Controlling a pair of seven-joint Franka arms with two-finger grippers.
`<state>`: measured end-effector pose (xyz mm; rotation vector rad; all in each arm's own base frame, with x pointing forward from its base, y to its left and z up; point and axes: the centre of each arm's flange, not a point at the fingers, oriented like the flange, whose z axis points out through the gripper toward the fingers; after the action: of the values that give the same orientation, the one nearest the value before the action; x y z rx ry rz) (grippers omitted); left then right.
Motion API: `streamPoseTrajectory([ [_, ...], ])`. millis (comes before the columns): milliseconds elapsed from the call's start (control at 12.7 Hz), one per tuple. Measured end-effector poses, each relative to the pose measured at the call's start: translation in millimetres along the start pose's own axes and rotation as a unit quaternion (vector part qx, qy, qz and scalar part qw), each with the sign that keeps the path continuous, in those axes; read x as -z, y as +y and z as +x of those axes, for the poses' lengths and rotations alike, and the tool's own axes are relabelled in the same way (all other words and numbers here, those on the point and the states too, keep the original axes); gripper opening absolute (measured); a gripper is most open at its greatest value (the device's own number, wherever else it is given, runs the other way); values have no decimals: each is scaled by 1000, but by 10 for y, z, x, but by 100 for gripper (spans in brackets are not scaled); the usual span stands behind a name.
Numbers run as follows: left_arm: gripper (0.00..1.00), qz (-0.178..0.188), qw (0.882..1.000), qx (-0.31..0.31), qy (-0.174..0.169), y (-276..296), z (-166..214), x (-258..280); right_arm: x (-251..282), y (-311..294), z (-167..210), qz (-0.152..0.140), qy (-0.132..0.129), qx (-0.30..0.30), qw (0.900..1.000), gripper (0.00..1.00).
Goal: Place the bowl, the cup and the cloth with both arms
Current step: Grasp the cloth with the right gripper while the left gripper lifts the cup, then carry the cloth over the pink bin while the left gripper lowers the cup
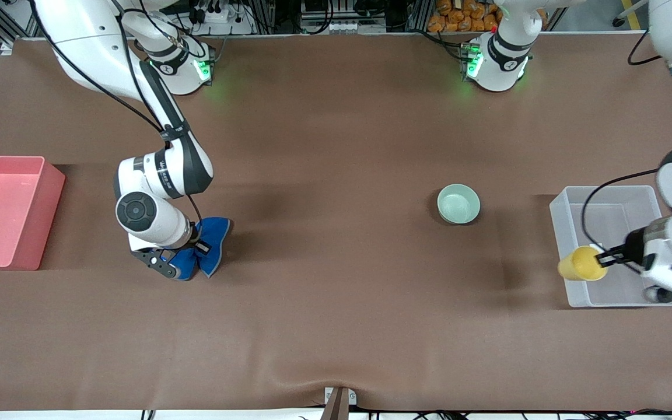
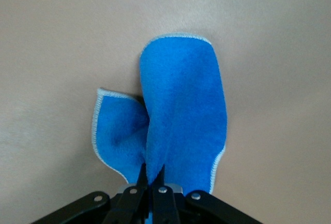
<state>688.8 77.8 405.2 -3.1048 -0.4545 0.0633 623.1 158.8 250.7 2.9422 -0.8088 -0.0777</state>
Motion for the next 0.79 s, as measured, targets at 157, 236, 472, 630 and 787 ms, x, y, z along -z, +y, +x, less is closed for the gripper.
streamPoseTrajectory([
  [157, 3, -1, 1000, -16, -1, -459, 67, 29, 172, -37, 37, 9, 10, 7, 1000, 4],
  [236, 3, -1, 1000, -23, -5, -658, 85, -4, 279, -45, 57, 9, 11, 14, 1000, 4],
  [472, 3, -2, 999, -24, -29, -1009, 131, -316, 881, -4, 127, 0, 4, 59, 998, 4],
  [630, 3, -1, 999, -24, -41, -1058, 176, -591, 1433, 55, 129, -2, 0, 85, 996, 4],
  [787, 3, -2, 999, -27, -41, -1024, 222, -792, 1753, 109, 114, 4, 6, 107, 994, 4],
])
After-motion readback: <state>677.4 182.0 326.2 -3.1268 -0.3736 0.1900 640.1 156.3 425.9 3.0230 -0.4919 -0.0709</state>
